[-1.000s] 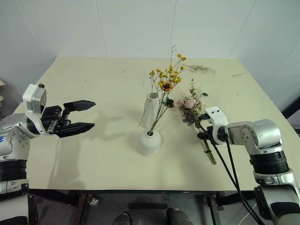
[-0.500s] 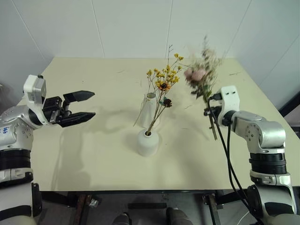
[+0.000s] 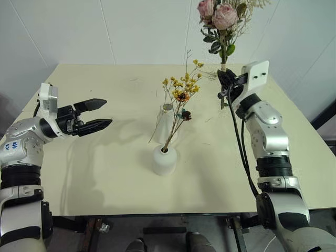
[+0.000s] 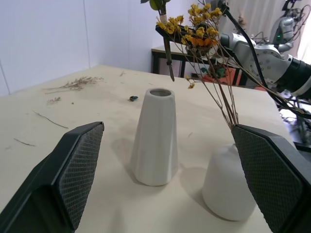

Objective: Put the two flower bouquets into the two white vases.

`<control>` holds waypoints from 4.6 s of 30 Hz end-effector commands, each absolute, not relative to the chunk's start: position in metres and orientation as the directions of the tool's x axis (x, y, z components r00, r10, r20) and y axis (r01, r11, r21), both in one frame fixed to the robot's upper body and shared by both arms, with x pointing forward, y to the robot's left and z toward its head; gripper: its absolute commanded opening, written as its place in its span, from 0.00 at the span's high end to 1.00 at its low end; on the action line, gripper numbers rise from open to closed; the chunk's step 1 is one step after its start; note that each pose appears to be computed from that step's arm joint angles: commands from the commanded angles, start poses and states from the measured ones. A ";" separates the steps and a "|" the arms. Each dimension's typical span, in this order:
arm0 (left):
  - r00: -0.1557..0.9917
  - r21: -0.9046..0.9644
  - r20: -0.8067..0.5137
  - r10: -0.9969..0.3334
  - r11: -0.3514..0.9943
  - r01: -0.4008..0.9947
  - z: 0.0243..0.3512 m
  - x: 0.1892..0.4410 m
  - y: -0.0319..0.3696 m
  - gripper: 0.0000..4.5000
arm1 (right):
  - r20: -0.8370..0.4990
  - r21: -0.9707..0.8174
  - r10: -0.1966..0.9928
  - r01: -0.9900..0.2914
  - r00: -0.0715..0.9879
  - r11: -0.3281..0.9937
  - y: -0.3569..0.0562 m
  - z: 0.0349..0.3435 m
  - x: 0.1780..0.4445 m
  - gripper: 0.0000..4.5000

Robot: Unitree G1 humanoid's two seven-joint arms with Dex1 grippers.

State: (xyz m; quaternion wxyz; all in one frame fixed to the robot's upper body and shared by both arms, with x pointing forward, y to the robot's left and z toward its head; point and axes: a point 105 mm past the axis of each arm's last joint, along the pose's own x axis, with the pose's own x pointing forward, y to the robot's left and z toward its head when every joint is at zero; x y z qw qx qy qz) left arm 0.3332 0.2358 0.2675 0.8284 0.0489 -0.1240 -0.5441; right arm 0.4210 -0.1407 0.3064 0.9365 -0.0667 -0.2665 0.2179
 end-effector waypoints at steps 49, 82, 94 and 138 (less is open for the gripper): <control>0.351 0.242 0.200 -0.915 0.393 0.887 0.279 0.311 0.231 0.00 | 0.614 -0.323 0.769 -0.834 0.174 0.447 -0.024 0.368 0.364 1.00; 0.354 0.246 0.204 -0.913 0.397 0.884 0.278 0.309 0.232 0.00 | 0.612 -0.192 0.756 -0.883 0.233 0.428 -0.014 0.342 0.385 1.00; 0.351 0.246 0.208 -0.913 0.396 0.885 0.277 0.308 0.231 0.00 | 0.556 -0.206 0.800 -0.895 0.226 0.396 -0.006 0.317 0.383 1.00; 0.331 0.270 0.230 -0.915 0.387 0.882 0.281 0.315 0.226 0.00 | 0.491 -0.290 0.825 -0.840 0.280 0.458 -0.030 0.315 0.385 0.01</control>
